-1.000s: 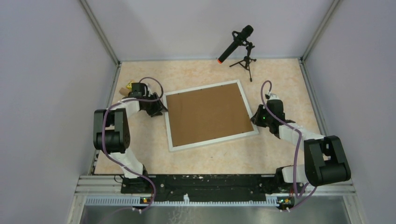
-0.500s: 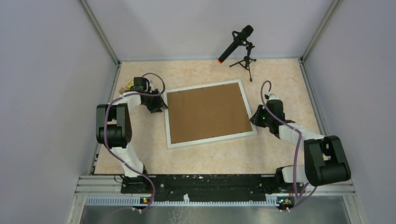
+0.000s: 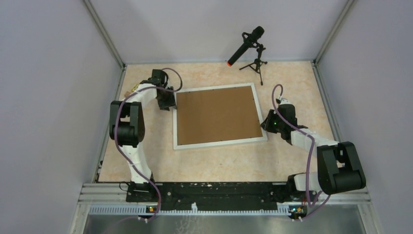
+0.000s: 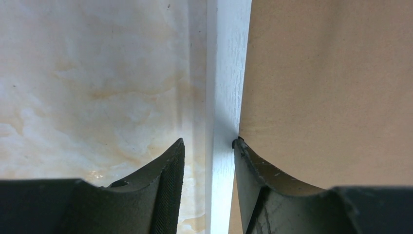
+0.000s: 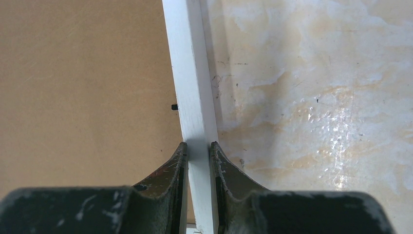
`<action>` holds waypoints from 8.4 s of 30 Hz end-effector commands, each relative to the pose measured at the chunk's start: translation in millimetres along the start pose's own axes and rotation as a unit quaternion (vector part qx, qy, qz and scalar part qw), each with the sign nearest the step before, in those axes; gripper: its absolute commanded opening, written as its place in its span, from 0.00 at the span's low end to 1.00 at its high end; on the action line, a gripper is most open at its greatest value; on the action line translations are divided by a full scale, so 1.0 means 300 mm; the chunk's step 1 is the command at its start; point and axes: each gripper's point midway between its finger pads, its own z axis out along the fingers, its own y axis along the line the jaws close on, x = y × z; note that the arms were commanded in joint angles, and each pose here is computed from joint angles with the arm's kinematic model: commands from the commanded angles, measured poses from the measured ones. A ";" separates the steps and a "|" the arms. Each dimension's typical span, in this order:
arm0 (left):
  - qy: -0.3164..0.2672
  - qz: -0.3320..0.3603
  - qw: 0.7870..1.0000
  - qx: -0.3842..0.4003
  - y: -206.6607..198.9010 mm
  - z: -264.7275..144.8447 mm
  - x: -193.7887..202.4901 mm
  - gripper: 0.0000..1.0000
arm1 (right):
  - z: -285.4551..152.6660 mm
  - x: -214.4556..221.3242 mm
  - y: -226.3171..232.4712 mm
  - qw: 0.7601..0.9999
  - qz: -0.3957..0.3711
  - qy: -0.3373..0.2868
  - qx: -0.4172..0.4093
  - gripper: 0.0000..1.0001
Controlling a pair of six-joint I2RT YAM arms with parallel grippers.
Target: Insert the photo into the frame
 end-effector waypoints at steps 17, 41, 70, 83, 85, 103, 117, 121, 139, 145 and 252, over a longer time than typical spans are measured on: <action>0.112 0.235 0.925 -0.276 0.043 0.167 0.141 0.43 | -0.001 0.084 0.007 0.999 0.002 0.041 -0.013 0.00; -0.048 0.170 0.980 -0.087 -0.206 -0.311 0.118 0.67 | 0.003 0.087 -0.006 0.999 0.004 0.039 -0.004 0.00; 0.012 0.042 0.998 0.046 0.027 -0.249 0.373 0.45 | 0.012 0.102 -0.002 0.999 0.006 0.048 -0.010 0.00; 0.057 0.027 0.997 0.053 0.043 -0.192 0.446 0.44 | 0.013 0.102 0.002 0.999 0.004 0.050 -0.013 0.00; 0.064 0.025 0.996 0.053 0.047 -0.180 0.457 0.42 | 0.013 0.104 0.003 0.999 0.004 0.051 -0.013 0.00; 0.085 0.027 0.996 0.018 0.066 -0.123 0.461 0.41 | 0.014 0.105 0.003 0.999 0.005 0.051 -0.014 0.00; 0.126 0.066 0.986 -0.084 0.069 -0.015 0.461 0.42 | 0.015 0.108 0.005 0.998 0.005 0.053 -0.015 0.00; 0.131 0.104 0.974 -0.155 0.080 0.015 0.438 0.44 | 0.014 0.106 0.005 0.998 0.004 0.052 -0.016 0.00; -0.022 0.252 0.964 -0.077 -0.436 -0.300 0.292 0.68 | 0.010 0.076 -0.009 0.999 0.000 0.043 0.012 0.03; -0.138 0.221 0.965 0.002 -0.457 -0.539 0.250 0.83 | -0.095 -0.058 0.052 0.997 -0.052 0.022 0.048 0.31; -0.161 -0.335 0.837 0.401 -0.313 -0.355 0.493 0.71 | -0.160 0.196 1.007 0.806 -0.506 -0.123 -0.283 0.00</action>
